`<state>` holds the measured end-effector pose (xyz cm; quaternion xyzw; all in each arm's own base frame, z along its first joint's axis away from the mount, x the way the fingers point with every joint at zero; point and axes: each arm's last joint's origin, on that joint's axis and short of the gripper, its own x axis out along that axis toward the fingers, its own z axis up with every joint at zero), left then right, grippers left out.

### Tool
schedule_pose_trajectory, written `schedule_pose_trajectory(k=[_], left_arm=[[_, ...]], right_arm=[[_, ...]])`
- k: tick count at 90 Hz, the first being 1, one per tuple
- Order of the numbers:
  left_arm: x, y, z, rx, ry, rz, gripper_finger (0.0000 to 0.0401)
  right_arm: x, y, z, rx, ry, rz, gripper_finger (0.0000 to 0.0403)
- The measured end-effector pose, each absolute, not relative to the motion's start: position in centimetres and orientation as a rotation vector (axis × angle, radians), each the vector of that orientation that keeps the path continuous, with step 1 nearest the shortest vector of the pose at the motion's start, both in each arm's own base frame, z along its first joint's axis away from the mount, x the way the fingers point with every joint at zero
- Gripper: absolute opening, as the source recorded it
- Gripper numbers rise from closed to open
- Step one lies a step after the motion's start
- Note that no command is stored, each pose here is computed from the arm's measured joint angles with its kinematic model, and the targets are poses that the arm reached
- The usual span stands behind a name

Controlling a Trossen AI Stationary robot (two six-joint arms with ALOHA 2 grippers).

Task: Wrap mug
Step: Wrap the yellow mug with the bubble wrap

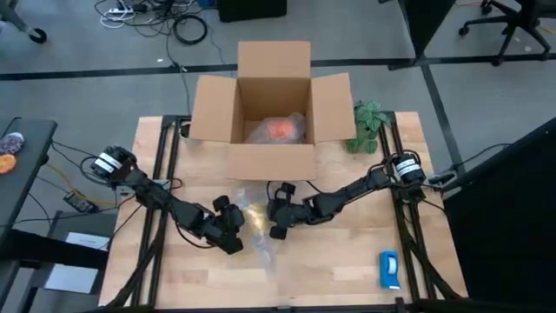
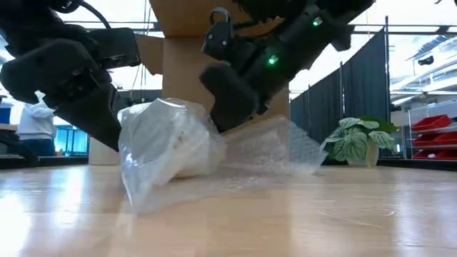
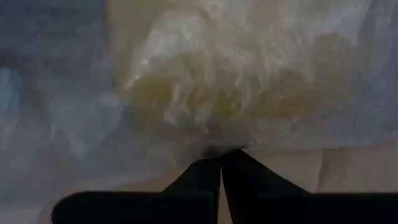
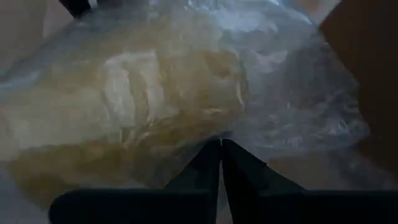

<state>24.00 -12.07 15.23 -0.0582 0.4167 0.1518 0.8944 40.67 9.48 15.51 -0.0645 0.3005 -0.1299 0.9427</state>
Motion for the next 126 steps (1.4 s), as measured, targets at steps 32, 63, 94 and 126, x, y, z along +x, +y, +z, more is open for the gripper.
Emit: schedule_pose_trajectory(k=[32,63,94,126], left_arm=[[23.3,-11.9,15.0,-0.122,0.9,0.382,0.0],[23.2,-11.9,14.8,-0.136,0.908,0.379,0.0],[23.4,-12.0,14.9,-0.123,0.888,0.359,0.0],[23.2,-12.3,14.9,-0.098,0.902,0.333,0.0]], right_arm=[[38.5,10.3,17.6,-0.088,0.733,-0.195,0.0],[30.3,10.6,21.6,0.035,1.114,-0.421,0.0],[25.0,9.5,19.4,0.239,1.311,-0.612,0.0077],[27.7,7.2,15.3,0.274,0.995,-0.324,0.0157]])
